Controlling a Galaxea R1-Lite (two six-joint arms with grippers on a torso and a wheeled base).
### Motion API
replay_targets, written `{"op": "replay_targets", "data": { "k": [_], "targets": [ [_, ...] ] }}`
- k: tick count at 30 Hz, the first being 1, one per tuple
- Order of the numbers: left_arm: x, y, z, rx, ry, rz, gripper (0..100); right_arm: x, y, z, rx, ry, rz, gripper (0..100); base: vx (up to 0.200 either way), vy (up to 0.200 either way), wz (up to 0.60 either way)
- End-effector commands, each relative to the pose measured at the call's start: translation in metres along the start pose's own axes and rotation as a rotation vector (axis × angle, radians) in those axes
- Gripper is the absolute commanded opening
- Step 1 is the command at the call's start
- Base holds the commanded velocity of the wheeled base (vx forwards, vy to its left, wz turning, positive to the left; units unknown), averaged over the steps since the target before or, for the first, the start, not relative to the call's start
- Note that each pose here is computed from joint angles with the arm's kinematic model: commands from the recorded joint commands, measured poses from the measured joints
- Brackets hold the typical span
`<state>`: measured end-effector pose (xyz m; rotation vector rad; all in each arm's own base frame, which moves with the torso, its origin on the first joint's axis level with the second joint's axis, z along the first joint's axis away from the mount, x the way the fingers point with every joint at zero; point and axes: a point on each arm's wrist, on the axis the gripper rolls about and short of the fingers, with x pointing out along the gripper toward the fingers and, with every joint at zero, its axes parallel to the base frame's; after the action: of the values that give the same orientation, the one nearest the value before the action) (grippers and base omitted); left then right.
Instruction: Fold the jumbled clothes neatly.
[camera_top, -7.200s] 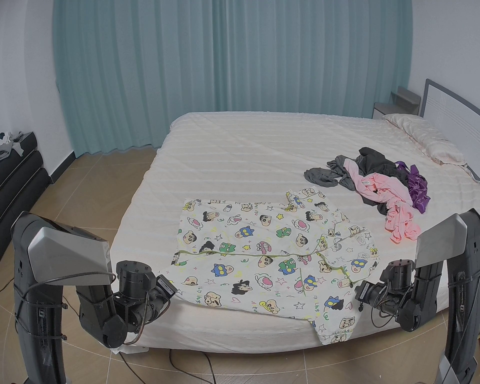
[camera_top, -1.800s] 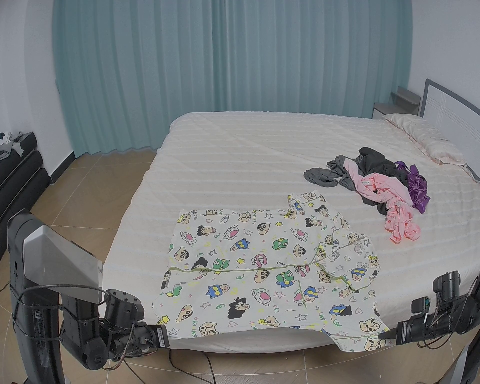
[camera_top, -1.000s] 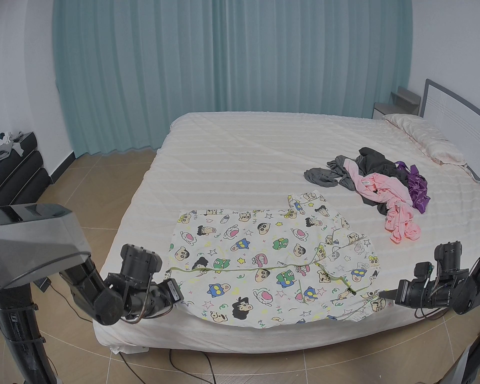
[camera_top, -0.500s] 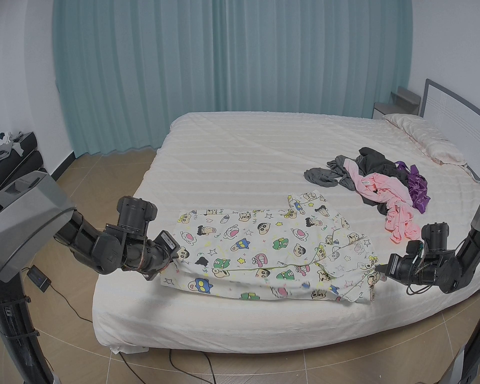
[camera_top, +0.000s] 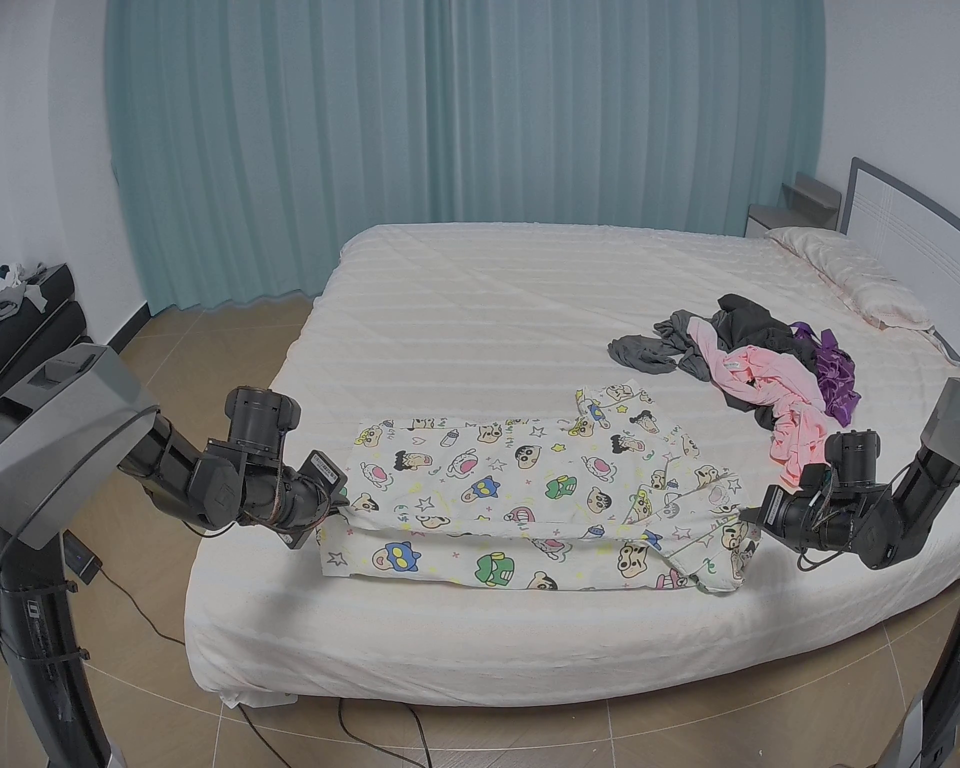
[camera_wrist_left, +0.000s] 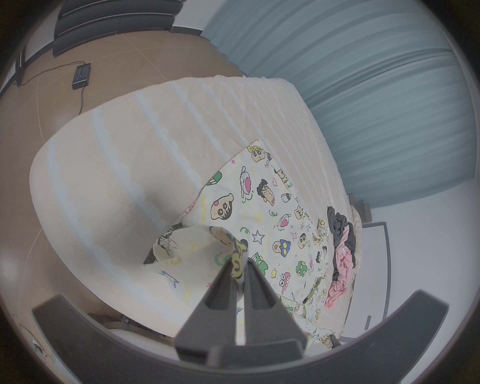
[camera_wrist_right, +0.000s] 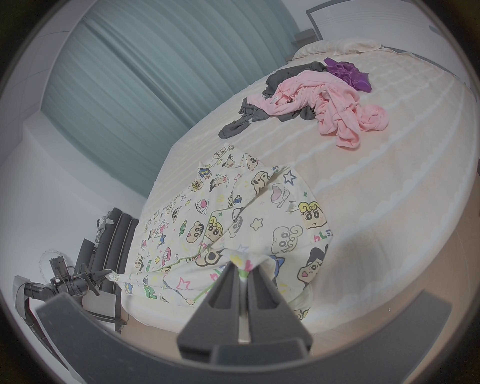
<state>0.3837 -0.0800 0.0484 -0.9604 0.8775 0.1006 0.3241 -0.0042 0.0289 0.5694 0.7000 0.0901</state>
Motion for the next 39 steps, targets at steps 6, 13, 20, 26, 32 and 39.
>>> {"op": "replay_targets", "data": {
  "k": [6,13,20,26,32,39],
  "targets": [
    [-0.022,0.009,-0.008,-0.009,0.055,0.078,0,-0.02,0.005,-0.005,-0.003,0.0,0.005,0,0.0,0.0,0.0],
    [-0.053,0.023,-0.023,0.046,0.113,0.096,0,-0.046,0.009,-0.015,-0.005,0.044,-0.002,0,0.0,0.0,0.0],
    [-0.059,0.045,-0.038,0.105,0.201,0.21,0,-0.065,0.011,-0.022,-0.042,0.139,-0.047,0,0.0,0.0,0.0],
    [-0.063,0.059,-0.048,0.146,0.255,0.269,0,-0.072,0.009,-0.032,-0.065,0.174,-0.061,0,0.0,0.0,0.0],
    [-0.065,0.066,-0.055,0.169,0.281,0.296,0,-0.074,0.006,-0.036,-0.078,0.192,-0.075,0,0.0,0.0,0.0],
    [-0.07,0.063,-0.063,0.194,0.314,0.312,0,-0.08,0.006,-0.04,-0.099,0.239,-0.09,0,0.0,0.0,0.0]
  ]
}}
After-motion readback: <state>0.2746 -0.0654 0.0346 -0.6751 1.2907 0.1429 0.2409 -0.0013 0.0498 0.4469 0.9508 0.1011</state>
